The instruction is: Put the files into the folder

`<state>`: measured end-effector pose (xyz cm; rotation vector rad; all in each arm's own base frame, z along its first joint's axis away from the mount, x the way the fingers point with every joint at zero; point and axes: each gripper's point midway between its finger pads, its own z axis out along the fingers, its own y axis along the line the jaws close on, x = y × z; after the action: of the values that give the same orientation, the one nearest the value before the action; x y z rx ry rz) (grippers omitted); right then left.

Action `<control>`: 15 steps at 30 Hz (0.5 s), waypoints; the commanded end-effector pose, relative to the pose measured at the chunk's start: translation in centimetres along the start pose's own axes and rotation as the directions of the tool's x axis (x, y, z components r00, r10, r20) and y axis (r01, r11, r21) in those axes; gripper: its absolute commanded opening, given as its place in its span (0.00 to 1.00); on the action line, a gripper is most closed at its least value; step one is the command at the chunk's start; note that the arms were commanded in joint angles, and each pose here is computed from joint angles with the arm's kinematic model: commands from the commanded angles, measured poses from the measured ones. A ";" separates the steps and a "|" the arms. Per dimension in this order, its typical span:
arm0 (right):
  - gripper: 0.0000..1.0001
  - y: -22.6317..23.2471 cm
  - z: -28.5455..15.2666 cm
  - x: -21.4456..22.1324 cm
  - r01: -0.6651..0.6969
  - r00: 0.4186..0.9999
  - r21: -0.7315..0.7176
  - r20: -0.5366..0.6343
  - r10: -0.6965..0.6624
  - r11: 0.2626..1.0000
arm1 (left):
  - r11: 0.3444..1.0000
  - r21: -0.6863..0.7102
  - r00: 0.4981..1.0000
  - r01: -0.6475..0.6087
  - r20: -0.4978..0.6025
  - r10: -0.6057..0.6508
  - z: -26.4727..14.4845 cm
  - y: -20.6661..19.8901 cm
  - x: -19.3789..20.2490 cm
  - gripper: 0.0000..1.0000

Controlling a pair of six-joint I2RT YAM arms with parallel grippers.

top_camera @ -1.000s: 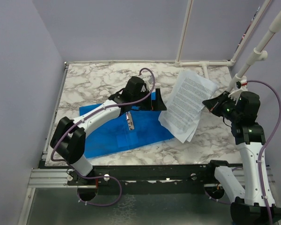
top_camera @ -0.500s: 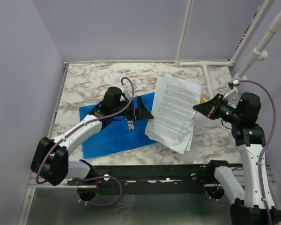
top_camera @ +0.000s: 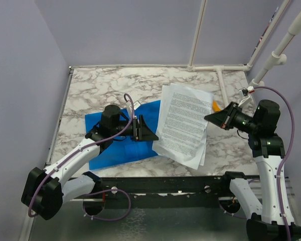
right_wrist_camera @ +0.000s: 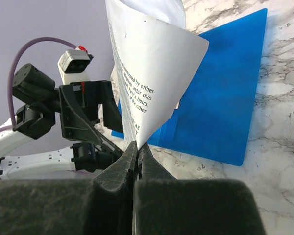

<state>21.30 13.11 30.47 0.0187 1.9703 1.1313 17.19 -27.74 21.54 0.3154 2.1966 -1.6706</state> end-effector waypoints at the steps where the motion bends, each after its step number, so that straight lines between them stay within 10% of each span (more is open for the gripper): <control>1: 0.01 1.1 -0.2 -0.1 0.013 1.000 -0.047 -0.009 -0.013 0.999 | 0.998 0.054 1.000 0.015 -0.029 -0.013 -0.8 -1.1 1.2 0.67; 15: 0.00 1.3 -0.3 -0.2 -0.005 1.000 -0.049 0.002 0.005 0.999 | 0.989 0.147 0.999 -0.035 -0.004 0.036 -2.3 -4.5 1.3 0.54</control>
<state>21.19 13.24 30.57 0.0226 1.9716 1.1483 14.63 -26.88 23.74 0.3361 2.1408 -1.7649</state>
